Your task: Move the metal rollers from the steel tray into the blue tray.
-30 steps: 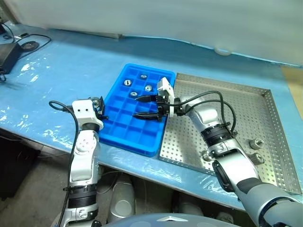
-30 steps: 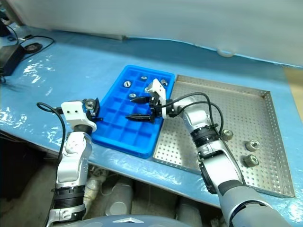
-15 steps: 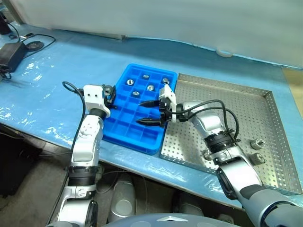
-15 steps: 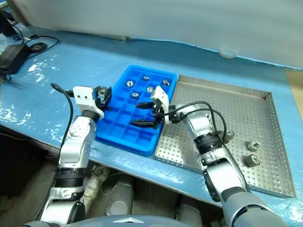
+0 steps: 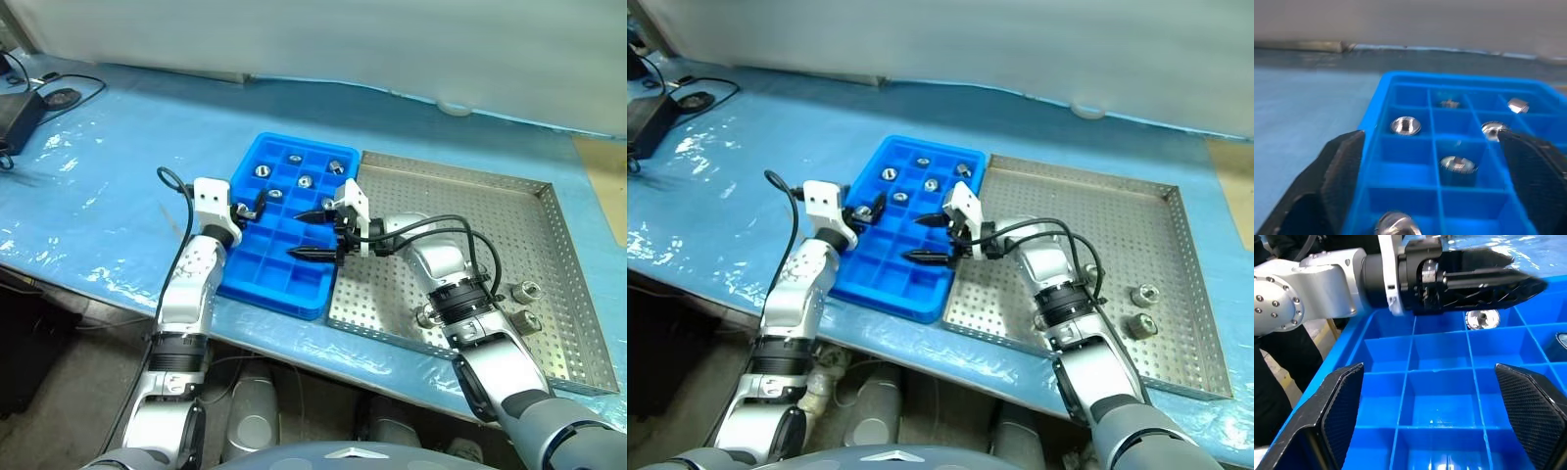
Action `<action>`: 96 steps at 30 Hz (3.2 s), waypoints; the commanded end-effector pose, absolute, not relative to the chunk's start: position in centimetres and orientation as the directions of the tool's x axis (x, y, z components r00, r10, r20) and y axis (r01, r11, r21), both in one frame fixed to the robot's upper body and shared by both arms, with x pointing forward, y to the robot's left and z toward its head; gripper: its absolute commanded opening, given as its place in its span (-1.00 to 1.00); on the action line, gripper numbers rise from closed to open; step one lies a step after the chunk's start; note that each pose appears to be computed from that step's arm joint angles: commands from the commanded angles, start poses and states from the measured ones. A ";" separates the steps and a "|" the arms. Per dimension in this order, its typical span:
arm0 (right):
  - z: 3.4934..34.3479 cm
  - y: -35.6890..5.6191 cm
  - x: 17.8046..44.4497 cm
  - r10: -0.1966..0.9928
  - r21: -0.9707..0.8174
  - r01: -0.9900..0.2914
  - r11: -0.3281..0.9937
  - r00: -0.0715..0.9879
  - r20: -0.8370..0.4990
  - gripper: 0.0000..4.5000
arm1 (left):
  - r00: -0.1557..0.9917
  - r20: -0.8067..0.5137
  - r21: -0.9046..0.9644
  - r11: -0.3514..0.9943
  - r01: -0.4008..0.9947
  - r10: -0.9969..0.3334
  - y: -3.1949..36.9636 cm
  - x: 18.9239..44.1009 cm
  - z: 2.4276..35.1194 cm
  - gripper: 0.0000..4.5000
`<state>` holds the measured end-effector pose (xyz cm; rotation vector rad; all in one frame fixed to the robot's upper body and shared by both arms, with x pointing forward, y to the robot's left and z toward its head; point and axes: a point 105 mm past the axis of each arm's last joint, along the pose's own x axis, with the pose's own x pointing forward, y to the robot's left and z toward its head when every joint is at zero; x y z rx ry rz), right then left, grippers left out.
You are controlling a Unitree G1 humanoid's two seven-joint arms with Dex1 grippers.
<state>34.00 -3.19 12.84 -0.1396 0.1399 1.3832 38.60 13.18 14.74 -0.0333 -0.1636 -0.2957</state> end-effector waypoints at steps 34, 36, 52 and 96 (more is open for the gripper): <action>15.4 -18.1 28.2 0.534 -0.140 -0.542 0.828 0.840 -0.095 1.00 | 0.612 -0.093 0.038 0.611 0.791 -0.786 -3.4 42.3 13.1 0.98; 15.3 -18.3 28.1 0.525 -0.147 -0.535 0.832 0.845 -0.102 1.00 | 0.607 -0.114 0.036 0.607 0.794 -0.787 -3.6 42.1 12.5 0.98; 14.8 -19.2 26.9 0.464 -0.155 -0.478 0.865 0.878 -0.117 1.00 | 0.645 -0.216 0.007 0.659 0.752 -0.733 -3.3 41.7 9.2 0.26; 15.3 0.9 35.1 0.990 -0.084 -0.996 -0.018 -0.006 -0.137 1.00 | 0.969 0.168 0.020 0.984 0.179 -0.180 15.9 28.6 14.4 -0.18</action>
